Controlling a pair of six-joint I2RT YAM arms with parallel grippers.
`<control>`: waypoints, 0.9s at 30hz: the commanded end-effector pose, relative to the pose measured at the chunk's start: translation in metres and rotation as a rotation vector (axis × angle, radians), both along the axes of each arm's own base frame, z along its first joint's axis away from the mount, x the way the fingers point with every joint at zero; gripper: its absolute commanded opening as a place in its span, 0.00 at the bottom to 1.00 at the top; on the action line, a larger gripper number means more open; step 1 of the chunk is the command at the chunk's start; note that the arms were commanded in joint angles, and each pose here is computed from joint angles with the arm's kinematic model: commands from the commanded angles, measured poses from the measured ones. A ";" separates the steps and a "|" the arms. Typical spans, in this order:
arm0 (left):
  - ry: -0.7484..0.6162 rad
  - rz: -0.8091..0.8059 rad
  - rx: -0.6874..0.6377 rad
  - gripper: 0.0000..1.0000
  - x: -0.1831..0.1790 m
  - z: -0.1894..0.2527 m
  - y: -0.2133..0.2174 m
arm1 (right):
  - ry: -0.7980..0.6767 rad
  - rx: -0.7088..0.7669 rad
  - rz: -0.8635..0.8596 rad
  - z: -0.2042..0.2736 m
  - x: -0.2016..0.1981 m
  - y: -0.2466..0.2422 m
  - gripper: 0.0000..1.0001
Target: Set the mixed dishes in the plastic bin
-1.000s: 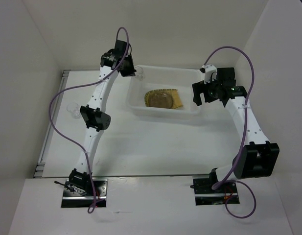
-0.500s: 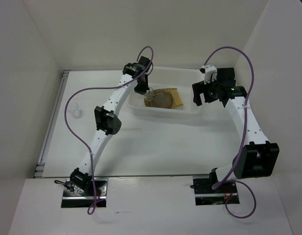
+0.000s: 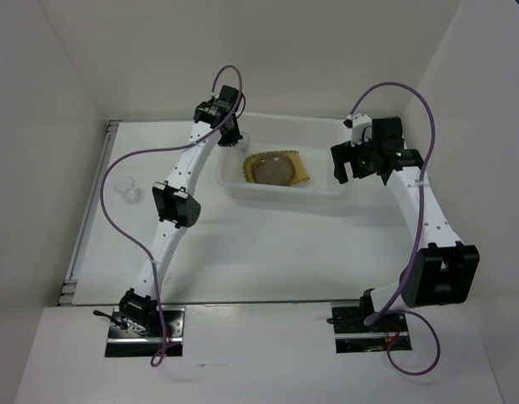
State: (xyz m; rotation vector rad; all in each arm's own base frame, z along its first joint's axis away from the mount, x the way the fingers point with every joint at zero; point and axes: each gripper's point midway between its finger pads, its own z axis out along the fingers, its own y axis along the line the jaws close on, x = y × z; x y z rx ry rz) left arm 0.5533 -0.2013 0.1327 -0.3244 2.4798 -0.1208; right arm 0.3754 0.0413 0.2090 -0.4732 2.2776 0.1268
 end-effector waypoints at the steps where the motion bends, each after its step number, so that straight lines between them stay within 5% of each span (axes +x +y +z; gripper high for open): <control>1: -0.142 0.016 -0.068 0.00 0.018 0.044 -0.011 | -0.033 -0.021 -0.009 0.006 0.001 -0.005 0.97; 20: -0.064 0.077 -0.043 0.01 0.036 -0.034 -0.003 | -0.042 -0.069 -0.071 0.008 -0.005 -0.033 0.98; 27: -0.024 0.078 -0.026 0.14 0.031 -0.052 -0.001 | -0.045 -0.056 -0.075 0.011 -0.011 -0.037 0.98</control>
